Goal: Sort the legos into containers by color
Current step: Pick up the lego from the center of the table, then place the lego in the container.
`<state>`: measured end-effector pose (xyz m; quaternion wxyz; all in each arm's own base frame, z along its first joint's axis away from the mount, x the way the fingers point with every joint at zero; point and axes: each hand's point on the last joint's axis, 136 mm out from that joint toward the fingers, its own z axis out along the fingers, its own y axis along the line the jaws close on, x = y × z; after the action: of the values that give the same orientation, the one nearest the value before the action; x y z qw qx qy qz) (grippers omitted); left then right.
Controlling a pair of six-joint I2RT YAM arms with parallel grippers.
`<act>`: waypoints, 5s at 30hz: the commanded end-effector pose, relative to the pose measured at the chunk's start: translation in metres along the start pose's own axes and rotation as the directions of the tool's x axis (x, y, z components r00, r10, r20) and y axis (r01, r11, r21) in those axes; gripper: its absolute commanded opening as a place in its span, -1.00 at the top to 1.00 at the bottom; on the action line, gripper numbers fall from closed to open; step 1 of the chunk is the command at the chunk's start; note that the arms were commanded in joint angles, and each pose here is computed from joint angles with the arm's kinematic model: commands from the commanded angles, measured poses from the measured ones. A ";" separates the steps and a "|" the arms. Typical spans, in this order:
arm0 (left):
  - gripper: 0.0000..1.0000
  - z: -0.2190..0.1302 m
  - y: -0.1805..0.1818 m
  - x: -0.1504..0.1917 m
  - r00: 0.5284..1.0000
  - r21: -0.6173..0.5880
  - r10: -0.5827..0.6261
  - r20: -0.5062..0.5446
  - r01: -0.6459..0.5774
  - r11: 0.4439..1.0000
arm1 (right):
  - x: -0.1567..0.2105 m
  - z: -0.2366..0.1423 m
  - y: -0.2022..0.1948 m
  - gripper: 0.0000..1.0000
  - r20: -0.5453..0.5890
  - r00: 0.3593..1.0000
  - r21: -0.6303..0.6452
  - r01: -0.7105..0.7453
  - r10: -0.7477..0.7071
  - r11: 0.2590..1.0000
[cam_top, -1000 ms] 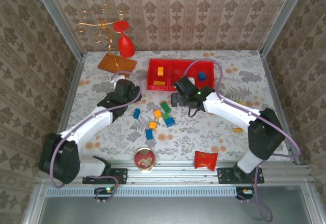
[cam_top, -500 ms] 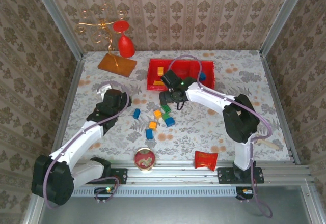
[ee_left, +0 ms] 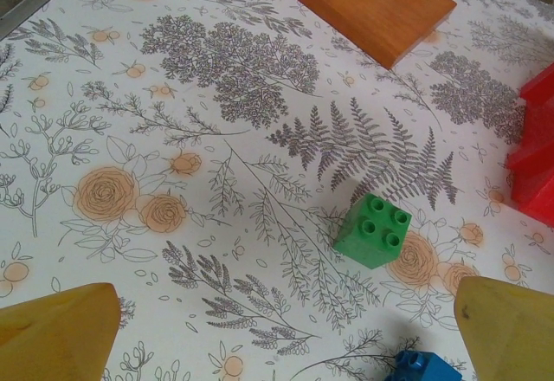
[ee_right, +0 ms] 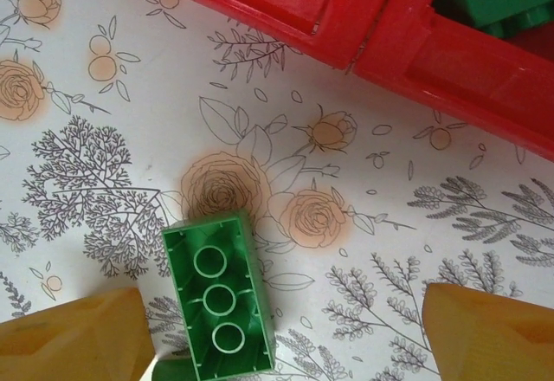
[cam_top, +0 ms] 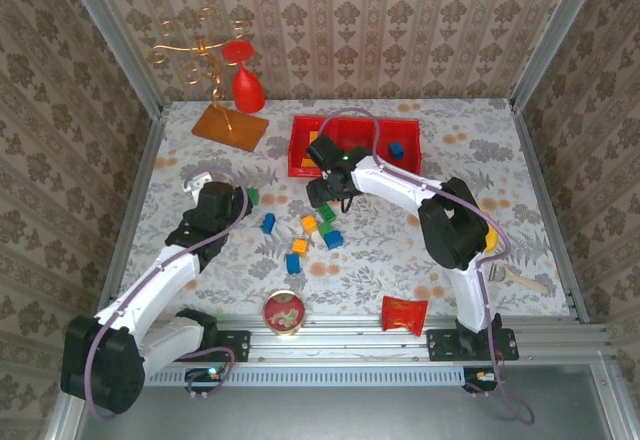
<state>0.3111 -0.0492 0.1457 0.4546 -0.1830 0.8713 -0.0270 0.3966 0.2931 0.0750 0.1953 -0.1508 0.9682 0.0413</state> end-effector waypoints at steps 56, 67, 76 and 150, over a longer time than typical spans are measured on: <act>-1.00 0.007 0.005 0.011 0.997 0.008 -0.062 -0.039 0.062 0.998 | 0.023 0.003 0.017 -0.50 -0.133 0.990 -0.085 0.041 -0.052 0.996; -1.00 0.006 0.007 0.011 0.997 0.006 -0.065 -0.038 0.065 0.998 | 0.023 0.014 0.021 -0.51 -0.144 0.984 -0.097 0.089 -0.102 0.991; -1.00 0.006 0.007 0.012 0.997 0.004 -0.068 -0.040 0.068 0.998 | 0.029 0.019 0.030 -0.51 -0.159 0.977 -0.144 0.121 -0.144 0.982; -1.00 0.006 0.005 0.009 0.995 0.046 -0.074 -0.062 0.077 0.996 | -0.134 0.012 -0.114 0.55 0.240 0.964 0.153 -0.152 0.112 0.977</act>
<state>0.3106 -0.0477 0.1321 0.4277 -0.2050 0.8780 -0.0650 0.5418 0.2183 0.1104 0.2985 -0.0586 0.9525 -0.0166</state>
